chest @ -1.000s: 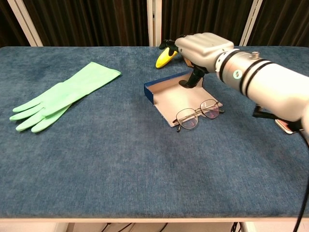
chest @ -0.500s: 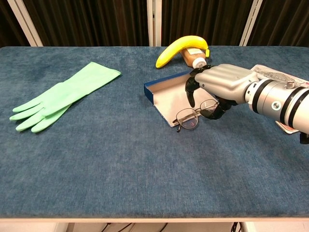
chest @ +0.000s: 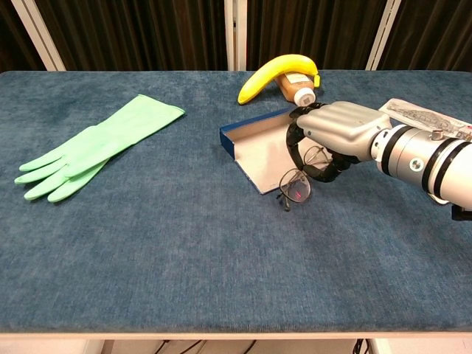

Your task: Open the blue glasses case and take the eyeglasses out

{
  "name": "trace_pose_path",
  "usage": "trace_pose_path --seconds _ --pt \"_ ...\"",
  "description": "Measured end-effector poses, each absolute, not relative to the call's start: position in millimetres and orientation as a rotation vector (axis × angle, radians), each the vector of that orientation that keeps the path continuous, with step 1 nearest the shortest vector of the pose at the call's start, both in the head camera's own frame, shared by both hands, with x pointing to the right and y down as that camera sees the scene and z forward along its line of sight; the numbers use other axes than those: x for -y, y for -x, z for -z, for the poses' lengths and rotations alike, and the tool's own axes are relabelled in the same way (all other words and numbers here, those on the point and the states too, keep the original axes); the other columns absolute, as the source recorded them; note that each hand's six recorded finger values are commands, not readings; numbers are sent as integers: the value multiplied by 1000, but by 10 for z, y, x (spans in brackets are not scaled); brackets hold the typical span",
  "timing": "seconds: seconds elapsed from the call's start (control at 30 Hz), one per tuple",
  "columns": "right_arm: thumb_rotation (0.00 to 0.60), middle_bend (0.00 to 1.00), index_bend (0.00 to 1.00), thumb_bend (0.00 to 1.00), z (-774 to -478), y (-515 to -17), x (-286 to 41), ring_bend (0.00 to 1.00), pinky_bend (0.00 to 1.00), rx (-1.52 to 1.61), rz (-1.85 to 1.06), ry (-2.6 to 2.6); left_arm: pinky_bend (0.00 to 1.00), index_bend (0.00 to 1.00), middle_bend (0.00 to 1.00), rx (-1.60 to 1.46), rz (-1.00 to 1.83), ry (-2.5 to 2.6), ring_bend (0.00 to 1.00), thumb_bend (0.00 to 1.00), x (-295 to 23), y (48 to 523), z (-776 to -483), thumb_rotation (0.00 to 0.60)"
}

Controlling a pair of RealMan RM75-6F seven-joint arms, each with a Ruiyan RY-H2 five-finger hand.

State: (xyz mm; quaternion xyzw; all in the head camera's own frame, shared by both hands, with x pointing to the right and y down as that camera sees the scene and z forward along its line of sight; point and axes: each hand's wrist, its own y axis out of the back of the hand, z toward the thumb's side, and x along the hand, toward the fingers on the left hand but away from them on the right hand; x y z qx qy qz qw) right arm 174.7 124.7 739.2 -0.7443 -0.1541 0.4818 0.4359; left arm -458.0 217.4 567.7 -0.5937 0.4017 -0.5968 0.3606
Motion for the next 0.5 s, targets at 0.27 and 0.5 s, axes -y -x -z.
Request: trace_pose_path --seconds 0.27,0.5 --pt "600 325 703 474 -7131 -1473 -1431 0 0 309 -994 1910 114 488 378 -1030 1540 1527 228 239 -2172 4576 -5680 600" --pt "600 201 354 430 -7115 -998 -1699 0 0 181 -853 1963 115 488 377 -1033 1540 1526 228 240 -2173 4581 -5677 600"
